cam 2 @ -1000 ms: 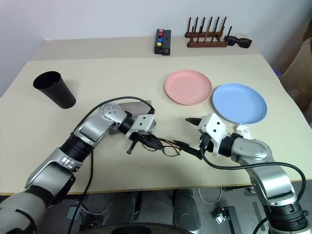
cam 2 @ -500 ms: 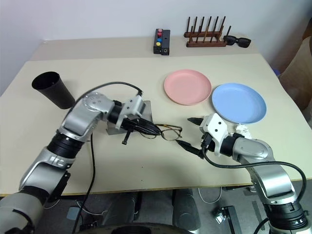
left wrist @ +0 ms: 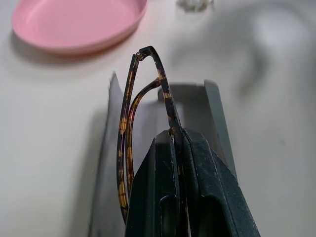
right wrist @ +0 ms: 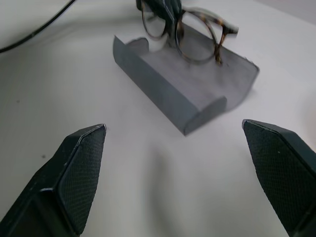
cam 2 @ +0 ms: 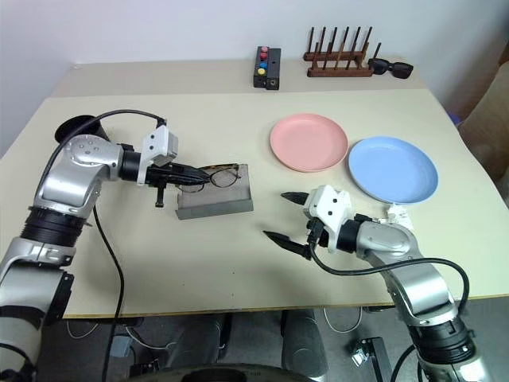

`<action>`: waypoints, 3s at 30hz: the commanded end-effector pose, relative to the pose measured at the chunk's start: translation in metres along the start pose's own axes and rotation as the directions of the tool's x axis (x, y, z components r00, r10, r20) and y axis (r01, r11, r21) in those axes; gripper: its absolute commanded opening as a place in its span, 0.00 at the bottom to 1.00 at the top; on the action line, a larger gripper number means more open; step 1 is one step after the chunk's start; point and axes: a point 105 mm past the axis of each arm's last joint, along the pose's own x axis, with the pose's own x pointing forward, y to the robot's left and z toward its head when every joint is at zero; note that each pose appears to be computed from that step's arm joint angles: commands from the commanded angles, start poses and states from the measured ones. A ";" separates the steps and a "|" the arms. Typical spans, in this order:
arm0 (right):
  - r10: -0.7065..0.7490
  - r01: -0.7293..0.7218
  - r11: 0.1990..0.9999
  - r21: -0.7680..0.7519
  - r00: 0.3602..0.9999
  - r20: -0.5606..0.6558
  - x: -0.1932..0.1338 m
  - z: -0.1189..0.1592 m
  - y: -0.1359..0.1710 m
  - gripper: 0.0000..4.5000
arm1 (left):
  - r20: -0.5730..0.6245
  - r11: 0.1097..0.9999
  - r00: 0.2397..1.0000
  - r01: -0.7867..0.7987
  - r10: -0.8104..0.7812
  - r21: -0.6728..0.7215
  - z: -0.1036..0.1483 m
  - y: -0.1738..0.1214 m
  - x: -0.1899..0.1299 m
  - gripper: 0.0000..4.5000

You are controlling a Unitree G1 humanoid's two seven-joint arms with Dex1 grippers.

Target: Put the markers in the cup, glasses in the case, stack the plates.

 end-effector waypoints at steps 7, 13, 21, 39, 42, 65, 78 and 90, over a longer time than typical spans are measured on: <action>0.008 -0.006 0.999 -0.039 0.999 0.038 0.004 0.011 0.002 1.00 | -0.033 1.000 0.999 0.011 -0.012 -0.030 -0.014 -0.005 0.010 0.01; 0.005 -0.004 0.999 -0.033 0.999 0.039 0.003 0.010 0.003 1.00 | -0.017 0.996 0.999 0.028 -0.030 -0.080 -0.019 -0.008 0.013 0.08; 0.008 -0.006 0.999 -0.036 0.999 0.040 0.004 0.010 0.002 1.00 | 0.026 0.996 0.999 -0.031 0.033 -0.080 -0.013 0.003 0.008 0.65; -0.026 0.034 0.996 -0.087 0.996 0.089 0.016 0.021 -0.010 1.00 | 0.081 0.878 0.874 -0.478 0.478 -0.021 0.002 0.073 -0.030 0.00; -0.028 0.037 0.995 -0.091 0.995 0.095 0.019 0.022 -0.011 1.00 | 0.047 0.886 0.885 -0.464 0.464 -0.011 -0.012 0.068 -0.021 0.00; -0.023 0.032 0.996 -0.087 0.995 0.098 0.021 0.022 -0.010 1.00 | -0.013 0.987 0.996 -0.087 0.086 -0.137 -0.040 -0.024 -0.001 0.00; -0.256 0.243 0.932 -0.270 0.967 -0.011 0.023 0.015 -0.063 1.00 | 0.190 0.964 0.949 -0.231 0.253 -0.128 0.002 -0.005 -0.035 0.00; -0.466 0.251 0.742 -0.621 0.859 -0.211 0.035 -0.028 -0.123 1.00 | 0.312 0.980 0.932 -0.146 0.183 -0.137 0.025 -0.062 -0.030 0.00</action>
